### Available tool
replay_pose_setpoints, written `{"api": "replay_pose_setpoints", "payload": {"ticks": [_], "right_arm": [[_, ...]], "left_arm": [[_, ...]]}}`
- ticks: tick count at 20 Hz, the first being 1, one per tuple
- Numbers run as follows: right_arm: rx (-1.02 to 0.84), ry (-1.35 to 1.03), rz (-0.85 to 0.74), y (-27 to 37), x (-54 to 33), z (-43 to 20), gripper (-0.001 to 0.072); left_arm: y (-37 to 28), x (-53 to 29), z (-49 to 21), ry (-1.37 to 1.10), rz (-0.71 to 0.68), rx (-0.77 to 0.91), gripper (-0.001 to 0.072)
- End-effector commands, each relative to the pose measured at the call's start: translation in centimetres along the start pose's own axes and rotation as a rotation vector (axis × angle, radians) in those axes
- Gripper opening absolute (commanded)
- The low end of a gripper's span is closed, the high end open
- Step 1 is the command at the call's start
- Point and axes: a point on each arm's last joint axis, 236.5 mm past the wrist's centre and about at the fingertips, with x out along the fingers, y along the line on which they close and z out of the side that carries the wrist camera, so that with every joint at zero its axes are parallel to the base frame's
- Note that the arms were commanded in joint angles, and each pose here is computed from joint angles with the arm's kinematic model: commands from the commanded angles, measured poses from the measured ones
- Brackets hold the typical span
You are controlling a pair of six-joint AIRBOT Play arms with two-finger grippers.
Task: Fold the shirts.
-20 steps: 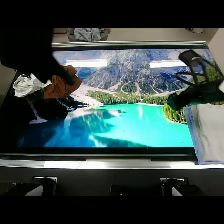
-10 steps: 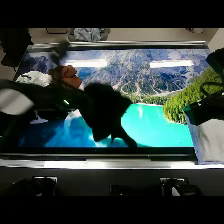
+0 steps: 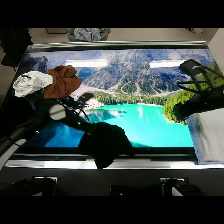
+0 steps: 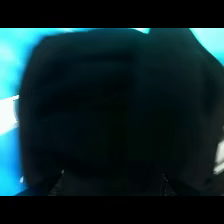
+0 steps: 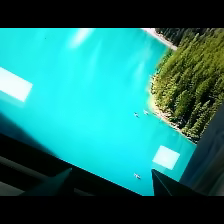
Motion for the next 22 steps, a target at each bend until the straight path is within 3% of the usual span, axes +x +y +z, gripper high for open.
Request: {"api": "replay_pose_setpoints", "payload": {"ticks": [1,4,5,9,13,19,22], "right_arm": [[-0.065,0.107,0.166,2.3,4.3,0.0,0.0569],[-0.08,0.128,0.37,6.3,7.3,-0.1,0.0582],[-0.077,0.148,0.427,7.6,8.5,-1.0,0.0621],[-0.041,0.29,0.562,11.4,12.5,-6.8,0.0632],[0.013,0.347,0.674,14.6,14.2,-10.0,0.063],[0.108,0.314,0.706,16.7,16.5,-10.9,0.0631],[0.198,0.255,0.762,18.6,17.5,-10.4,0.0632]], "left_arm": [[6.3,-6.5,0.9,-0.058,0.093,-0.066,0.0708],[10.2,-7.0,-4.5,0.084,0.103,-0.162,0.0708],[10.7,-5.9,-7.1,0.159,0.087,-0.187,0.0708],[9.7,1.1,-15.2,0.329,-0.06,-0.261,0.0708],[6.7,6.1,-15.2,0.233,-0.227,-0.383,0.0708],[5.9,8.5,-13.3,0.174,-0.23,-0.392,0.0695],[5.2,9.2,-11.9,0.125,-0.242,-0.399,0.0438]]}}
